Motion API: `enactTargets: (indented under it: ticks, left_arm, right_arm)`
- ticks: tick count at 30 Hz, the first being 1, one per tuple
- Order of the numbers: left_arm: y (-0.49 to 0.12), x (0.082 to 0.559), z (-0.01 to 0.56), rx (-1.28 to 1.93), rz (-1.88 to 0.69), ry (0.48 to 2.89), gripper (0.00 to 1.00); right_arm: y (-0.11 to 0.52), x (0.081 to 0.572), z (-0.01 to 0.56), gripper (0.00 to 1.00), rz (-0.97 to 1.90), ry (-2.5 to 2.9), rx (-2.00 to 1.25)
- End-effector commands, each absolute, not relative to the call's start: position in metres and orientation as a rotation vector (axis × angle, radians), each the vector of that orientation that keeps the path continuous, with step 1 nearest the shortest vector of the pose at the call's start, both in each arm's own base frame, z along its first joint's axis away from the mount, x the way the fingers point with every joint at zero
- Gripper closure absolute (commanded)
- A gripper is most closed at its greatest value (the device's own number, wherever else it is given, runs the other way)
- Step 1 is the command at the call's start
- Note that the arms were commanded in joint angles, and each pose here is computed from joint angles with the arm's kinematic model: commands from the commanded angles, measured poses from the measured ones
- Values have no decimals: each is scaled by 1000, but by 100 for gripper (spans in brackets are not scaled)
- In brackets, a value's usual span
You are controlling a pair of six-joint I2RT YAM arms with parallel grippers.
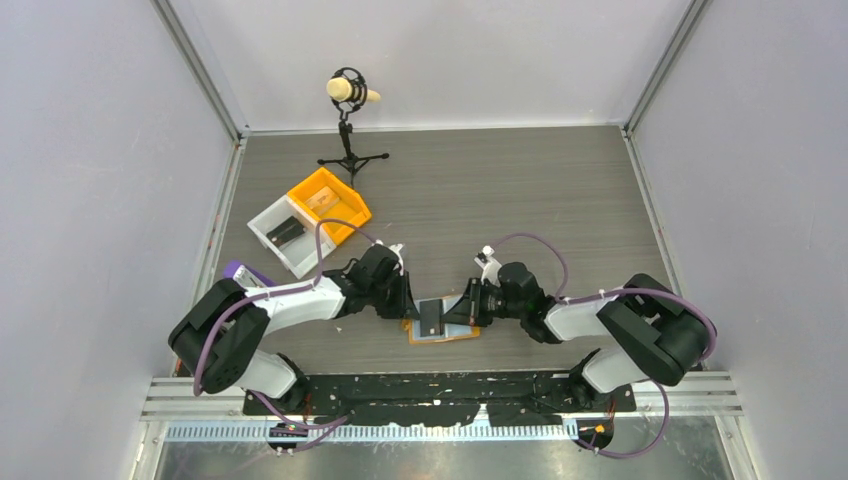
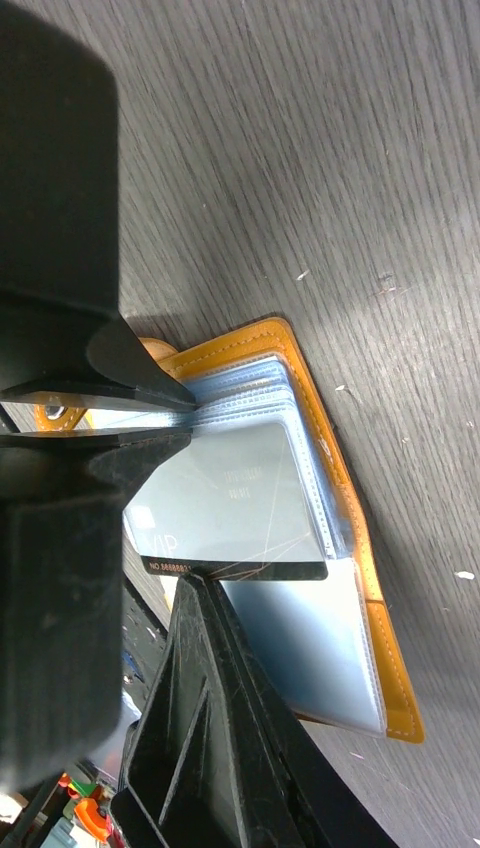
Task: Take the credit cards out of the card holder
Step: Remove the credit card from the card holder.
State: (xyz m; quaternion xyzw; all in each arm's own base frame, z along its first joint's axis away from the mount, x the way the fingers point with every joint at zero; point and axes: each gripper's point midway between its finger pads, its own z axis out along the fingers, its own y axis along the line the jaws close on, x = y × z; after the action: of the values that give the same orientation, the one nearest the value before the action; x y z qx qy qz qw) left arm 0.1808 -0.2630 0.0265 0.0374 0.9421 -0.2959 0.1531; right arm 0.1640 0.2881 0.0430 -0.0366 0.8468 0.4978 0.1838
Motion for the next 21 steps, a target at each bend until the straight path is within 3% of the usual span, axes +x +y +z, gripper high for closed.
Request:
enactTargets:
  ticks: [1,17,21]
  left_arm:
    - [-255,176,14,138,-774,2740,87]
    - [-265,175,18,141,-847,2734,87]
    - [-268,173,19,132,-880,2728,87]
  right_arm:
    - [286,171,58,95,1393,2315,-133]
    - [280,176,69,95,1358,2317,-135]
    - [280,180,61,87,1323,2345,-109]
